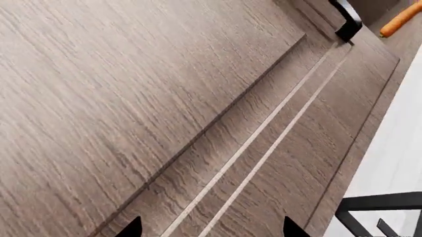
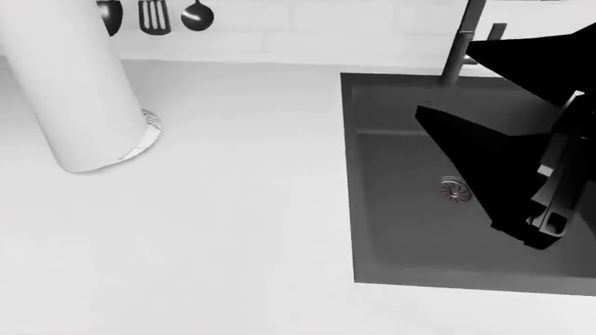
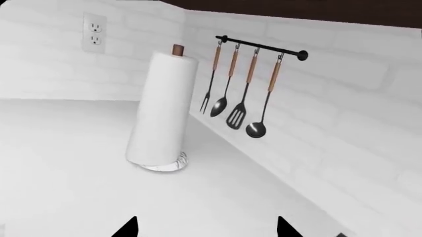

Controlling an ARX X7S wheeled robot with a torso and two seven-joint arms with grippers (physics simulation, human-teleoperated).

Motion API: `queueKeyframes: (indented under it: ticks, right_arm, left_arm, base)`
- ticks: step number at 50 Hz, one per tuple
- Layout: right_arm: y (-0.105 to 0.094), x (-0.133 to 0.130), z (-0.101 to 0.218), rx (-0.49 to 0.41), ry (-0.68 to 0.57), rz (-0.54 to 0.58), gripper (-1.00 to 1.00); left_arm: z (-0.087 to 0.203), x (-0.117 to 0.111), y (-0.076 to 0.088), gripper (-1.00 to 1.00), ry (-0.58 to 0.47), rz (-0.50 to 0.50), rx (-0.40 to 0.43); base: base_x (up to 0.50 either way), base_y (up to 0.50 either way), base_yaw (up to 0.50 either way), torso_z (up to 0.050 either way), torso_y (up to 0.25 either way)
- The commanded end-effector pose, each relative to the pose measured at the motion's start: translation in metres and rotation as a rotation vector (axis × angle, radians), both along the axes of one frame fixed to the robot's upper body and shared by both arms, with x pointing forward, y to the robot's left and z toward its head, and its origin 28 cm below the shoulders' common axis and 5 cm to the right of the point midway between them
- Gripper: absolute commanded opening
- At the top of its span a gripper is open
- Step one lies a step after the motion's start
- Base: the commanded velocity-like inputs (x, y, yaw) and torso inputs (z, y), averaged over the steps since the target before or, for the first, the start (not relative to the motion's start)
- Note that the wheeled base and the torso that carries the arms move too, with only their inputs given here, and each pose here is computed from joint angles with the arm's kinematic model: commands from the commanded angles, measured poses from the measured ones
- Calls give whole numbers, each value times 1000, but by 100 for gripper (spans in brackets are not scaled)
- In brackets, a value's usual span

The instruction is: Pick the celery, carrot from the counter and place them in the cabinet. Then close the cabinet.

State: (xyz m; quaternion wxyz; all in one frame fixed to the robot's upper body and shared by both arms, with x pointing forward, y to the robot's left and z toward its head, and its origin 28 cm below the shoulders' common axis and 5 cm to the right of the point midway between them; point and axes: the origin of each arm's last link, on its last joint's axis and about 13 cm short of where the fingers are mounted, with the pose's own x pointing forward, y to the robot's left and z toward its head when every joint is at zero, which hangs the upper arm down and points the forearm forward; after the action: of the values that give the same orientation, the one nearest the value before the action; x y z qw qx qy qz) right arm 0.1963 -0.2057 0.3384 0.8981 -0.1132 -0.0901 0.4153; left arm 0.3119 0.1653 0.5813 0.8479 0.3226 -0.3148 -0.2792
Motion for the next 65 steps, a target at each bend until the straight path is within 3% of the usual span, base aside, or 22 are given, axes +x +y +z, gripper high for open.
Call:
queueKeyframes:
  ticks: [1, 13, 23, 52, 65]
  right_arm:
    - [0, -2, 0, -1, -8, -1, 100]
    - [0, -2, -1, 0, -6, -1, 100]
    - [-1, -2, -2, 4, -9, -7, 100]
    - [-3, -3, 15, 1, -39, -37, 100]
    - [-3, -4, 20, -4, -48, -36, 100]
  left_arm:
    - [-40, 23, 1, 100, 393, 159, 16]
    - [-41, 24, 0, 100, 394, 138, 9]
    - [-44, 22, -1, 100, 383, 108, 24]
    - [-121, 3, 17, 100, 390, 29, 83]
    - [-136, -3, 19, 100, 387, -1, 93]
  base:
    - [23, -7, -16, 0, -250]
    - [11, -7, -12, 0, -17]
    - [1, -1, -1, -9, 248]
    - [0, 0, 0, -9, 250]
    - [0, 0, 0, -9, 250]
